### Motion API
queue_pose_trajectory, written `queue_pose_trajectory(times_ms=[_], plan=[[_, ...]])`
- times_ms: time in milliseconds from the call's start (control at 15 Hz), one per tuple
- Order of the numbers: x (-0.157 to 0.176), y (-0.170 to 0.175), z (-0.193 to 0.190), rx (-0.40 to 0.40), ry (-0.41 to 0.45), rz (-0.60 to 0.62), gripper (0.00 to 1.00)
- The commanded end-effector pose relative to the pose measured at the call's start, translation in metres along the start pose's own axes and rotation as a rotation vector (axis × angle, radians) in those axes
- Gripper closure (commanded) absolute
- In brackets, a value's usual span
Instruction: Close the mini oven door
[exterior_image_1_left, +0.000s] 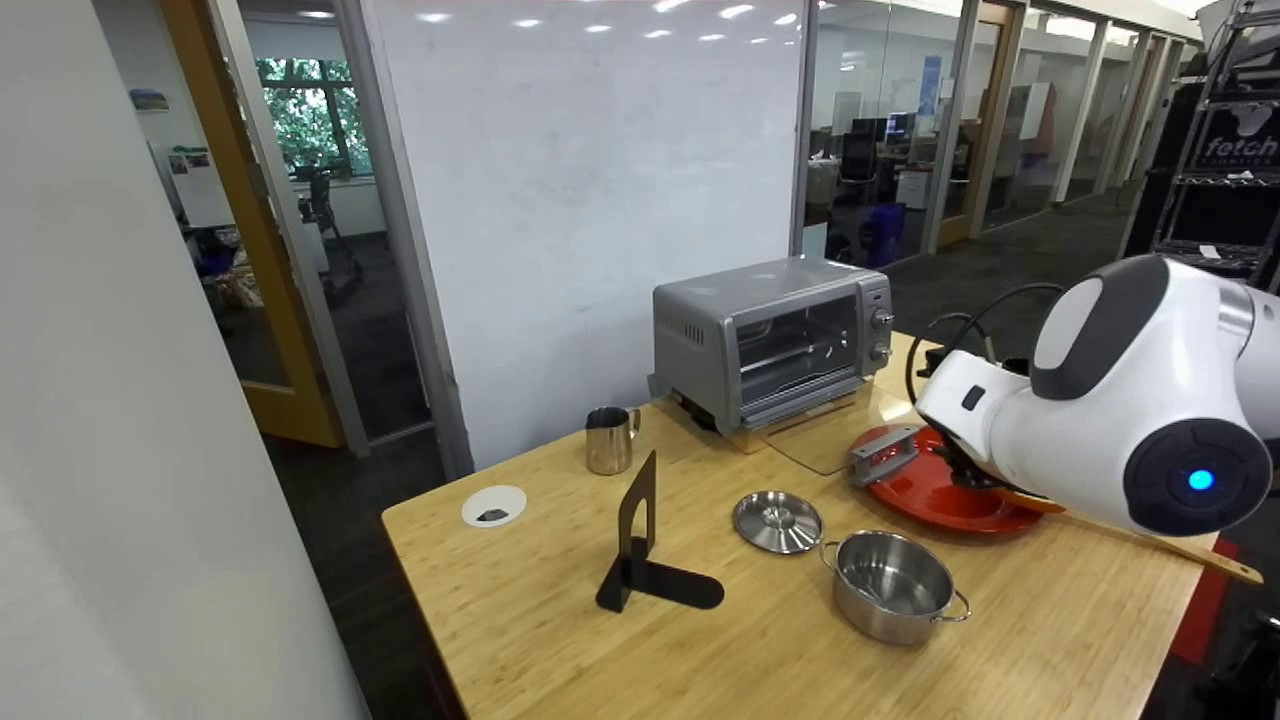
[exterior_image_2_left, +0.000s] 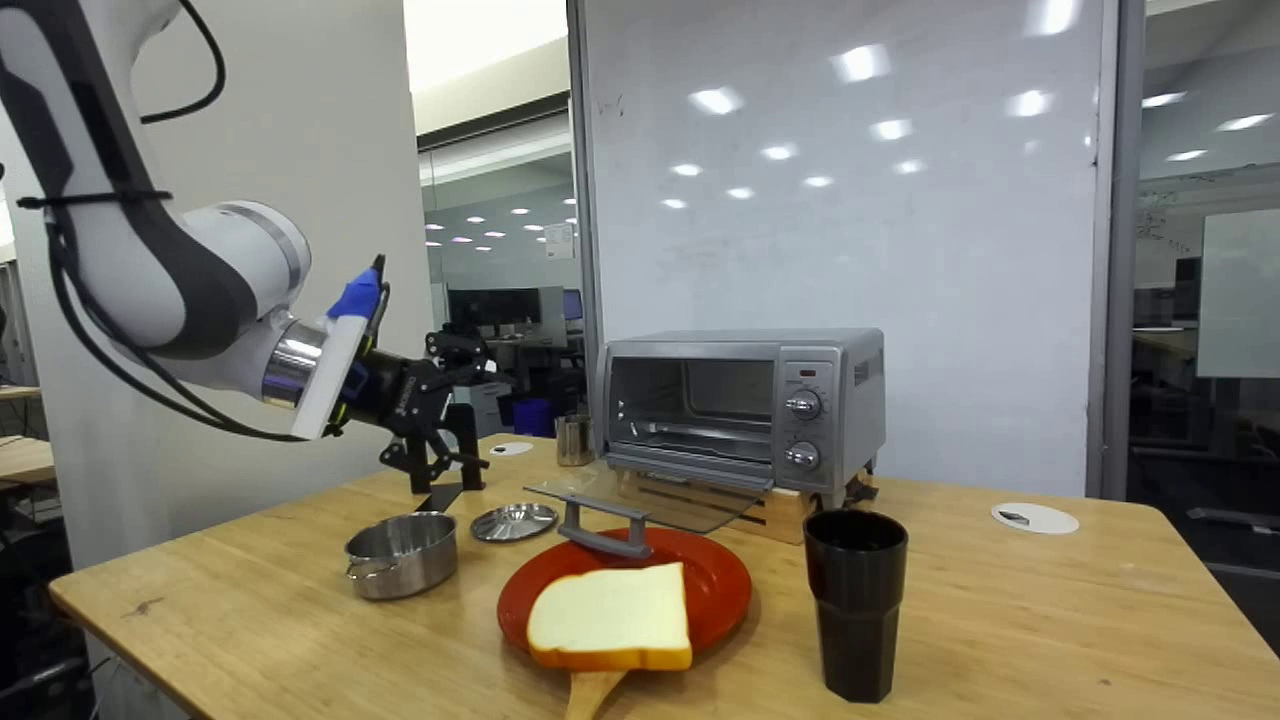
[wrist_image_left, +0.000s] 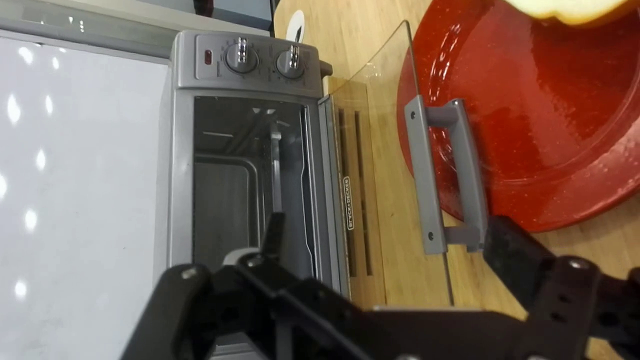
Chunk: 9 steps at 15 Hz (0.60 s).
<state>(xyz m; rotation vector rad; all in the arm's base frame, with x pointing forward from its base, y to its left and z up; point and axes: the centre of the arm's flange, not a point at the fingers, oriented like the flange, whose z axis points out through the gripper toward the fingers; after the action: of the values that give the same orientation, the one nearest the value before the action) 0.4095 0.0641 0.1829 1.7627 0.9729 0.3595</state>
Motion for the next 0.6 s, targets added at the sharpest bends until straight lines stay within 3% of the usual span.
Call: queue_pose_trajectory(times_ms=[0,533], plan=[[0.015,-0.009,0.031,0.03,0.058,-0.004,0.0],[0.041,-0.017,0.077,0.058,0.07,-0.01,0.0]])
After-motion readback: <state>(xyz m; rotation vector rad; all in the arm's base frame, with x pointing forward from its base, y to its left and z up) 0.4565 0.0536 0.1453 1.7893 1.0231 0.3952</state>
